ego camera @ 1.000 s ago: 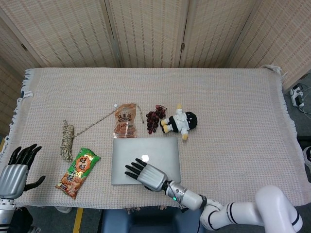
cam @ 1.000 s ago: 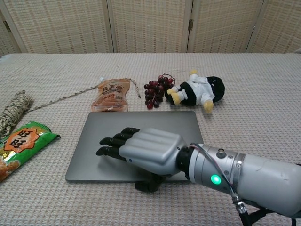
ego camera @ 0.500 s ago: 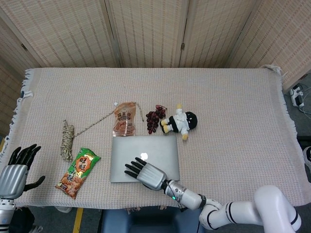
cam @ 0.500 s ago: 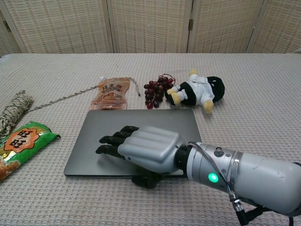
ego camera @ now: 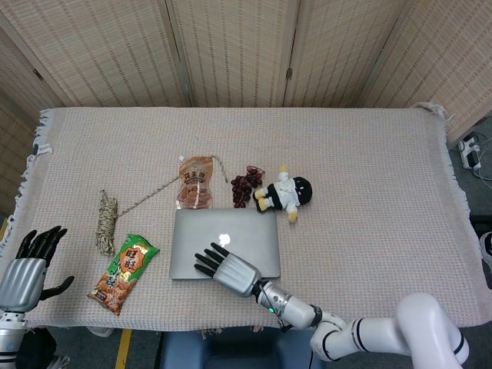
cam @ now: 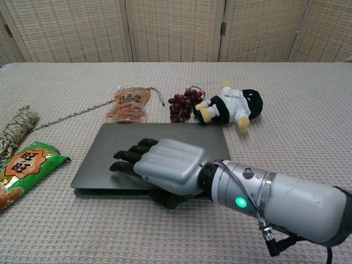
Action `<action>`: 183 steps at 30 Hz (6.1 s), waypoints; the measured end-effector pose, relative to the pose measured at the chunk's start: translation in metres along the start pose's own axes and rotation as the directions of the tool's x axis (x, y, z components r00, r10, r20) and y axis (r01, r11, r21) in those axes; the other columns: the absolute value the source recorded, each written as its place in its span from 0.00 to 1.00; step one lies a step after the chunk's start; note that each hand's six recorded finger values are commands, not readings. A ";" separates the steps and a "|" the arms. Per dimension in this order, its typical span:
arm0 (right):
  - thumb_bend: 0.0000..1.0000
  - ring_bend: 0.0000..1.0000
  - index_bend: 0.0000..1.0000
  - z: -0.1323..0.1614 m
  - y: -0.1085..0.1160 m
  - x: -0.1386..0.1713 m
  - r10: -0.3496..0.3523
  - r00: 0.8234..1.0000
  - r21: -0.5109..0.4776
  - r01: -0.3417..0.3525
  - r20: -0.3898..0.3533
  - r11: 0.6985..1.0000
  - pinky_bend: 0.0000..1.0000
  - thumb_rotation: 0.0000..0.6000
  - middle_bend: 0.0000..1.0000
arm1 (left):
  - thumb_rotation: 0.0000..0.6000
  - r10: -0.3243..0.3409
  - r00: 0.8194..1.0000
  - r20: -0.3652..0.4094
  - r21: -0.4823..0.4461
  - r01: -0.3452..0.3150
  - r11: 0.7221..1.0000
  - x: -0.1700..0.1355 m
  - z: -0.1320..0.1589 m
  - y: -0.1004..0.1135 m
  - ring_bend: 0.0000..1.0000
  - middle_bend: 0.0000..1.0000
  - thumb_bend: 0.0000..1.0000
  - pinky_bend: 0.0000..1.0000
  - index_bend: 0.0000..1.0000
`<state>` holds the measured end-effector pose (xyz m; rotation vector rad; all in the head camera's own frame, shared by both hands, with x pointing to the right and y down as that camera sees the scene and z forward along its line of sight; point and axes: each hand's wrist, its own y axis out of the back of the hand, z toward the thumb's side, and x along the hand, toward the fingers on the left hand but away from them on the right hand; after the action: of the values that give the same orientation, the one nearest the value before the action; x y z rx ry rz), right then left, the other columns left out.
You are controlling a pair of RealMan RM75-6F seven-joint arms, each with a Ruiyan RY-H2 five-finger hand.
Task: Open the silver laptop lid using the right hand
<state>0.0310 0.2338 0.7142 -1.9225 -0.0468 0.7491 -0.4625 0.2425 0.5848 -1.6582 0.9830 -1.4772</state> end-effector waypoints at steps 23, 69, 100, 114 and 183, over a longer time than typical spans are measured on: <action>0.64 0.00 0.00 -0.004 0.026 -0.015 -0.074 0.994 0.144 0.062 0.076 0.988 0.00 1.00 0.00 | 1.00 -0.157 0.920 0.360 -0.053 0.188 0.981 0.004 0.064 -0.062 0.34 0.36 0.48 0.21 0.34; 0.64 0.00 0.00 -0.016 0.032 -0.024 -0.093 0.986 0.220 0.061 0.140 0.974 0.00 1.00 0.00 | 1.00 -0.474 0.775 0.418 0.235 0.411 0.881 0.040 0.140 -0.136 0.03 0.06 0.57 0.00 0.02; 0.64 0.00 0.00 -0.076 0.060 -0.021 -0.145 0.947 0.186 0.094 0.286 0.978 0.00 1.00 0.00 | 1.00 -0.486 0.774 0.406 0.247 0.419 0.874 0.040 0.138 -0.137 0.03 0.06 0.57 0.00 0.04; 0.64 0.00 0.00 -0.133 0.092 -0.023 -0.171 0.900 0.167 0.112 0.401 0.980 0.00 1.00 0.00 | 1.00 -0.485 0.770 0.414 0.256 0.413 0.874 0.039 0.143 -0.135 0.03 0.06 0.57 0.00 0.04; 0.64 0.00 0.00 -0.213 0.182 0.055 -0.273 0.815 0.020 0.306 0.511 0.952 0.00 1.00 0.00 | 1.00 -0.307 0.856 0.417 0.127 0.280 0.952 0.044 0.140 -0.066 0.03 0.06 0.57 0.00 0.04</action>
<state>0.1332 -0.0048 0.5951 -1.6699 -0.6880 1.0340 -0.3153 0.2366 0.6478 -2.0413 0.4473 -1.2209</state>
